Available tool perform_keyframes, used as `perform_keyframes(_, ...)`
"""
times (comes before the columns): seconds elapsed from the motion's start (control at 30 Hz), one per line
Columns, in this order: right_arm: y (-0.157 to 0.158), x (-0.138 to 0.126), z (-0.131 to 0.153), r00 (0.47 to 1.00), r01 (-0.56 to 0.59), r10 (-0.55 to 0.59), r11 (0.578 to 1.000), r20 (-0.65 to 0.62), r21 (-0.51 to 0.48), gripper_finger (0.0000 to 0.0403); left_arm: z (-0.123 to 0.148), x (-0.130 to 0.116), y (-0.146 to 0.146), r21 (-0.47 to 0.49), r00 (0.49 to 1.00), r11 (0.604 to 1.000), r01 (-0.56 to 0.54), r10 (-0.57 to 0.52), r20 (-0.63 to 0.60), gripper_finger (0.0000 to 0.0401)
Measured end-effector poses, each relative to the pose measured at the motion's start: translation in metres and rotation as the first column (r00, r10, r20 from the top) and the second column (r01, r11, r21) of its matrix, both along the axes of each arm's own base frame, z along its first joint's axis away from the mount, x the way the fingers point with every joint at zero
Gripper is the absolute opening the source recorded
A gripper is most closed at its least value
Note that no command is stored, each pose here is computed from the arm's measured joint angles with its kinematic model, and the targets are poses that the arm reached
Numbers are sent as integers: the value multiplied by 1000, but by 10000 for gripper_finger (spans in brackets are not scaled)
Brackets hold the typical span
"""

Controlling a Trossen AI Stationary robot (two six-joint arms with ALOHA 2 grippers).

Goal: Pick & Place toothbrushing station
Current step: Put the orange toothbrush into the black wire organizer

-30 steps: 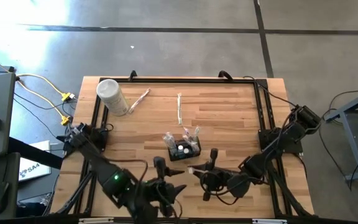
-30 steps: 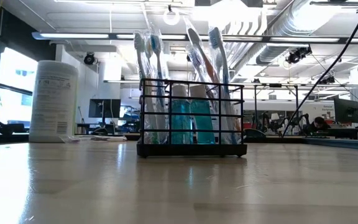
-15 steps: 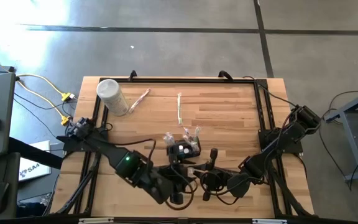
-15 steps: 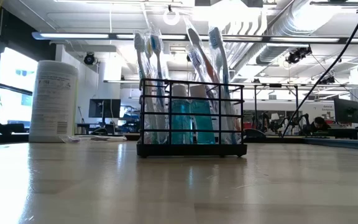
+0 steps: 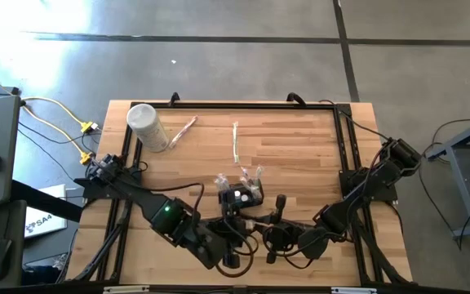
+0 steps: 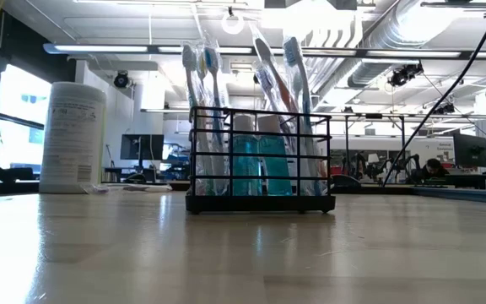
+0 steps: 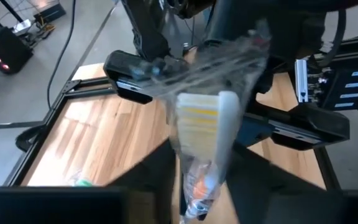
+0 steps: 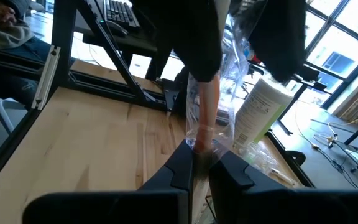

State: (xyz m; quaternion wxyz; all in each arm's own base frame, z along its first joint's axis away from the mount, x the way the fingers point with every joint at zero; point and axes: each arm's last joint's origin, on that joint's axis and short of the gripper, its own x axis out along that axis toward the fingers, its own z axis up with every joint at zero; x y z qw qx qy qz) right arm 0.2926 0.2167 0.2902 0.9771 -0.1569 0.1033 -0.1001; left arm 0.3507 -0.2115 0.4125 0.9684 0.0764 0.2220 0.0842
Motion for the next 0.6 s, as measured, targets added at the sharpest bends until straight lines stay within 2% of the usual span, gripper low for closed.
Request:
perform_keyframes(0.17, 0, 0, 0, 1000, 2, -2, 1000, 1, 1, 19, 0, 0, 0, 0, 1000, 1000, 2, -2, -2, 20)
perform_keyframes(0.27, 0, 0, -1, 1000, 3, -3, 1000, -1, 11, 22, -1, 0, 0, -3, 1000, 1000, 1, -1, -5, 19)
perform_keyframes(0.33, 0, 0, -1, 1000, 4, -4, 999, 1, 32, 37, -1, -1, 0, -1, 1000, 1000, 0, 0, -11, 21)
perform_keyframes(0.6, 4, -5, 0, 1000, 23, -23, 1000, 7, 16, 168, -4, -6, 0, -4, 999, 1000, -10, 9, -52, 11)
